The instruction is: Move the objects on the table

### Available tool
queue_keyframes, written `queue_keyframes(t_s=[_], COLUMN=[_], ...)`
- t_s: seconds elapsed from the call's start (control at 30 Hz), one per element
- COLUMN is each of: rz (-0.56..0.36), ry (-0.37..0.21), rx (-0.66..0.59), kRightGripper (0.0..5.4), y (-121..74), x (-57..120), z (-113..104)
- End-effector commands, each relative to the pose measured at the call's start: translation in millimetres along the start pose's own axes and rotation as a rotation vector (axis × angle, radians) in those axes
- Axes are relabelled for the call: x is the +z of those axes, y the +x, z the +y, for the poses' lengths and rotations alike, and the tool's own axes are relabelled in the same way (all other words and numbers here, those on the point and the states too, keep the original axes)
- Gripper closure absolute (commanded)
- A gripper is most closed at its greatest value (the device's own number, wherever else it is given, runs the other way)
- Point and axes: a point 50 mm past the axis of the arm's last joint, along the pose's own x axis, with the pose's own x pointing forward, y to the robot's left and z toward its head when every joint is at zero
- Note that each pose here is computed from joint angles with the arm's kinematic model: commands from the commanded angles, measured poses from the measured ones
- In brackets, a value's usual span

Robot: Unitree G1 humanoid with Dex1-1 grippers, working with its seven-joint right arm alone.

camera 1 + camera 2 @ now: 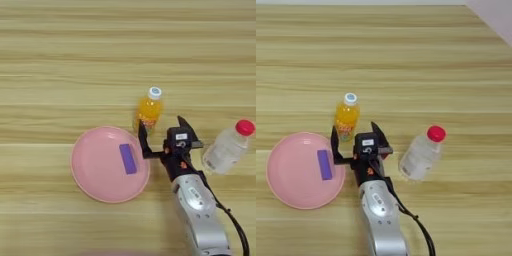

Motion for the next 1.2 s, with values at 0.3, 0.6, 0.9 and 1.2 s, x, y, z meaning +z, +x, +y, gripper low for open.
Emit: queue_keyframes(t_s=[0.3,0.6,0.9,1.2], rz=[-0.031,0.056,0.117,0.152], ry=[-0.059,-0.008,0.073,0.131], rx=[-0.07,-0.114,-0.13,-0.161], kRightGripper=[0.03,0.03,0.03,0.03], y=[-4.4,-11.3,-7.8,-2.7], x=[9.9,-4.3,-15.7,-24.1], z=[-13,-21,-24,-29])
